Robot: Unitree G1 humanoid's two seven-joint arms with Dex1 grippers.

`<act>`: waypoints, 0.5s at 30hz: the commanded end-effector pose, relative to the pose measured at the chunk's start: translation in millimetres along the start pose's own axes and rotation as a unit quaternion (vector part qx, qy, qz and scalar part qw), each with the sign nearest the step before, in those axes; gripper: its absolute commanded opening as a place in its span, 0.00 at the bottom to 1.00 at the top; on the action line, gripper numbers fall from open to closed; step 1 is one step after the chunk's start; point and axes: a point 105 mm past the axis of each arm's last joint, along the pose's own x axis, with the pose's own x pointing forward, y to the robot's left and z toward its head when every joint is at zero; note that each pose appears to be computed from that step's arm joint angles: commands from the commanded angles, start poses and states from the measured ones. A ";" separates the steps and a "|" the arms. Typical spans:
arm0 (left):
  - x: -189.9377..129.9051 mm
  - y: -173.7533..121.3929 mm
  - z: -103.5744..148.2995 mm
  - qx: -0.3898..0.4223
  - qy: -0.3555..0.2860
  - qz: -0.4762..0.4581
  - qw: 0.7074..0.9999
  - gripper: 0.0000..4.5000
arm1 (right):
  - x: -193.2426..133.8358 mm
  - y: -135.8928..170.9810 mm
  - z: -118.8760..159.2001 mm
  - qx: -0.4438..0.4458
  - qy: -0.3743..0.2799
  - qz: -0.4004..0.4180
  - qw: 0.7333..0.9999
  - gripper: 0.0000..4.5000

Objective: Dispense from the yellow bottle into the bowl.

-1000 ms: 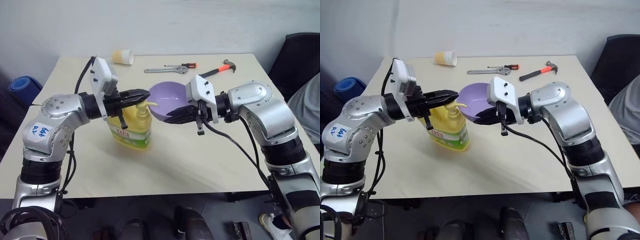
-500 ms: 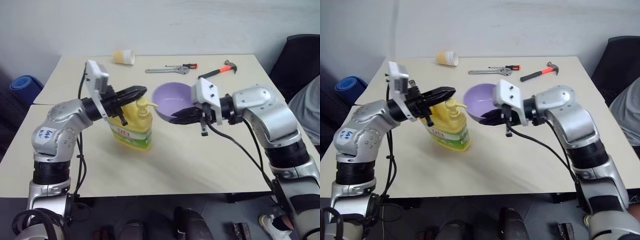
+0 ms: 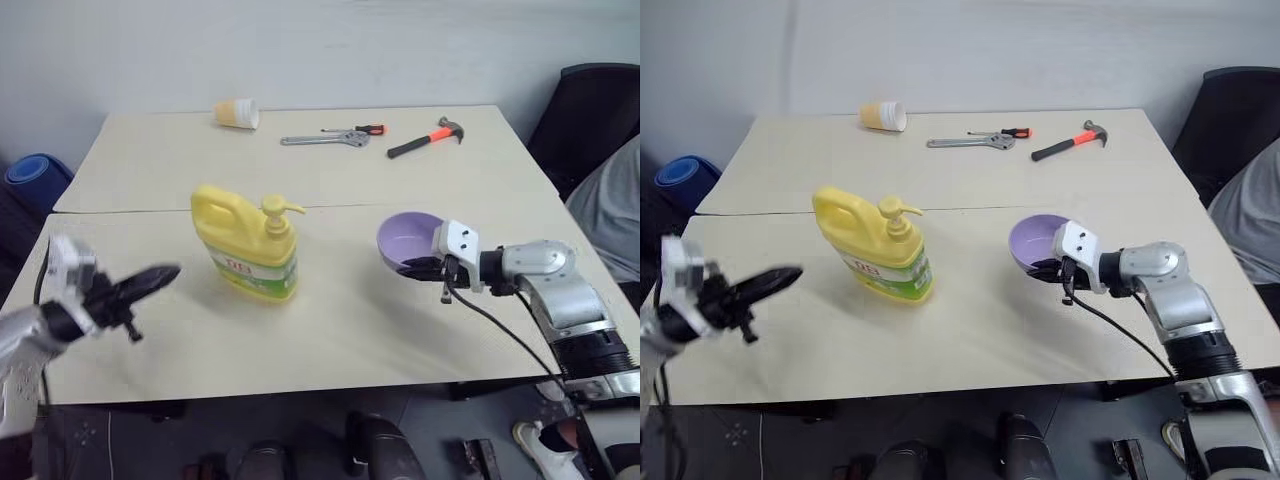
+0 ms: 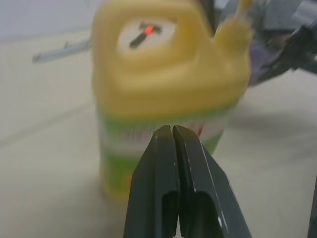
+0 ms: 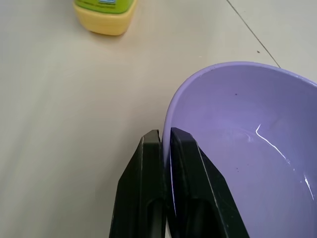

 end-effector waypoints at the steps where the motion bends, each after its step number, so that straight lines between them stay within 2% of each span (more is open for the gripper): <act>1: -5.0 -3.1 -1.2 0.035 -0.011 0.012 0.999 0.01 | -5.0 -9.6 -2.3 -0.018 -0.021 -0.022 0.999 0.00; 3: 1.0 -12.2 -8.3 0.033 -0.014 0.008 0.999 0.01 | -3.7 -7.5 -13.5 -0.012 -0.022 -0.020 0.999 0.00; 5: 11.3 -22.6 -11.3 0.025 -0.030 0.009 0.999 0.10 | -2.4 -6.7 -20.4 0.008 -0.043 -0.029 0.999 0.00; 8: 22.3 -44.0 -18.6 0.006 -0.024 -0.019 1.000 0.28 | -3.6 -7.2 -27.3 0.015 -0.058 -0.043 0.997 0.20; 11: 23.5 -59.1 -28.1 -0.007 -0.003 -0.042 0.999 0.49 | -8.8 -9.6 -27.9 0.005 -0.078 -0.063 0.995 0.44; 15: 18.7 -56.1 -36.2 0.028 0.005 -0.007 1.000 0.75 | -23.6 -2.7 -20.0 -0.025 -0.125 -0.084 0.988 0.73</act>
